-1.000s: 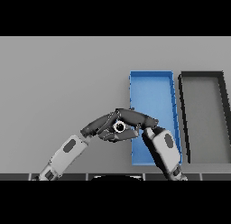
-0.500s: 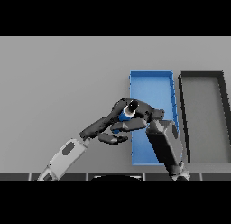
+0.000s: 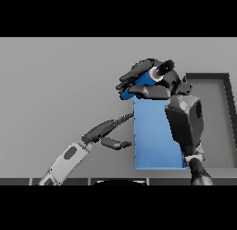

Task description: Pick up the blue pipe and place it into the blue bin.

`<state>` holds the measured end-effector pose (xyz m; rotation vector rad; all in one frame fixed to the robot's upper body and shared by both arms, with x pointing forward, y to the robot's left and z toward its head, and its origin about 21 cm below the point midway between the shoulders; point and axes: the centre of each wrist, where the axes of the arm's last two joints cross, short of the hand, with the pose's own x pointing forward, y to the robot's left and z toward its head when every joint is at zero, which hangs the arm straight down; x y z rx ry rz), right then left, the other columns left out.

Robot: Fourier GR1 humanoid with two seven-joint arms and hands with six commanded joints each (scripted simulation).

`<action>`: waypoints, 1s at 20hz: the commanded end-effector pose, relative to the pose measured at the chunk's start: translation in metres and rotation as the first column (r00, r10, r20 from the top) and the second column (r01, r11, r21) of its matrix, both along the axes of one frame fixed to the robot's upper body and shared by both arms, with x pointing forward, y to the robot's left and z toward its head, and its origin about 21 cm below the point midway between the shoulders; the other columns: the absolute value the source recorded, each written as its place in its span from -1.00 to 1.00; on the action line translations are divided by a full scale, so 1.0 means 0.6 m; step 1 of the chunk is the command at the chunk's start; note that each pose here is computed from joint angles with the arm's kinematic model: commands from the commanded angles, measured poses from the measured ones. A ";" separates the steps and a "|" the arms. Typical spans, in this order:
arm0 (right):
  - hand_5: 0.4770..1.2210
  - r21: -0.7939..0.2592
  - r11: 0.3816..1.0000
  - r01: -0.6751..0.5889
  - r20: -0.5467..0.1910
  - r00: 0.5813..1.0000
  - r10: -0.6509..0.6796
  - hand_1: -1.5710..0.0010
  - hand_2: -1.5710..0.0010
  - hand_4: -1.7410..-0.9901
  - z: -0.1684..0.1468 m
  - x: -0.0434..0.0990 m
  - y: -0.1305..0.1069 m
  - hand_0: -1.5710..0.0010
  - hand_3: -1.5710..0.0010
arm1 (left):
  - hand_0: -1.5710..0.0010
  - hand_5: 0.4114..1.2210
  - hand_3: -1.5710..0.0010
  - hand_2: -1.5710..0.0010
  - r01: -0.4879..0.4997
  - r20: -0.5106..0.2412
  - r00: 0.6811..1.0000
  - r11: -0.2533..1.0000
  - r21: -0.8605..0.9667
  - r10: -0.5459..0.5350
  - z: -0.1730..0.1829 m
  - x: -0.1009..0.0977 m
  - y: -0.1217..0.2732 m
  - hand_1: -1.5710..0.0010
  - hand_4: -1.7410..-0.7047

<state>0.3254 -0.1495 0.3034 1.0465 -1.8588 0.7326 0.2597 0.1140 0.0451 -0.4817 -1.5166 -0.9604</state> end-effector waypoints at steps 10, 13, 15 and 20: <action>1.00 -0.165 0.887 0.432 -0.252 0.851 -0.462 -1.00 -1.00 -0.35 -0.091 0.121 -0.138 -1.00 -1.00 | 1.00 -0.87 1.00 1.00 -0.030 0.028 0.999 1.000 0.008 0.030 0.005 -0.001 0.015 1.00 0.76; 1.00 -0.243 0.851 0.466 -0.336 0.783 -0.524 -1.00 -1.00 -0.36 -0.145 0.126 -0.173 -1.00 -1.00 | 1.00 -0.88 1.00 1.00 -0.030 0.030 0.999 0.999 0.012 0.030 0.007 -0.001 0.017 1.00 0.76; 1.00 -0.321 0.819 0.476 -0.395 0.718 -0.572 -1.00 -1.00 -0.36 -0.195 0.122 -0.186 -1.00 -1.00 | 1.00 -0.87 1.00 1.00 -0.039 0.024 0.999 0.999 0.032 0.038 0.001 0.001 0.019 1.00 0.76; 1.00 -0.492 0.730 0.474 -0.496 0.537 -0.682 -1.00 -1.00 -0.36 -0.290 0.089 -0.201 -1.00 -1.00 | 1.00 -0.86 1.00 1.00 -0.031 0.018 0.999 0.999 0.023 0.031 0.005 -0.005 0.017 1.00 0.76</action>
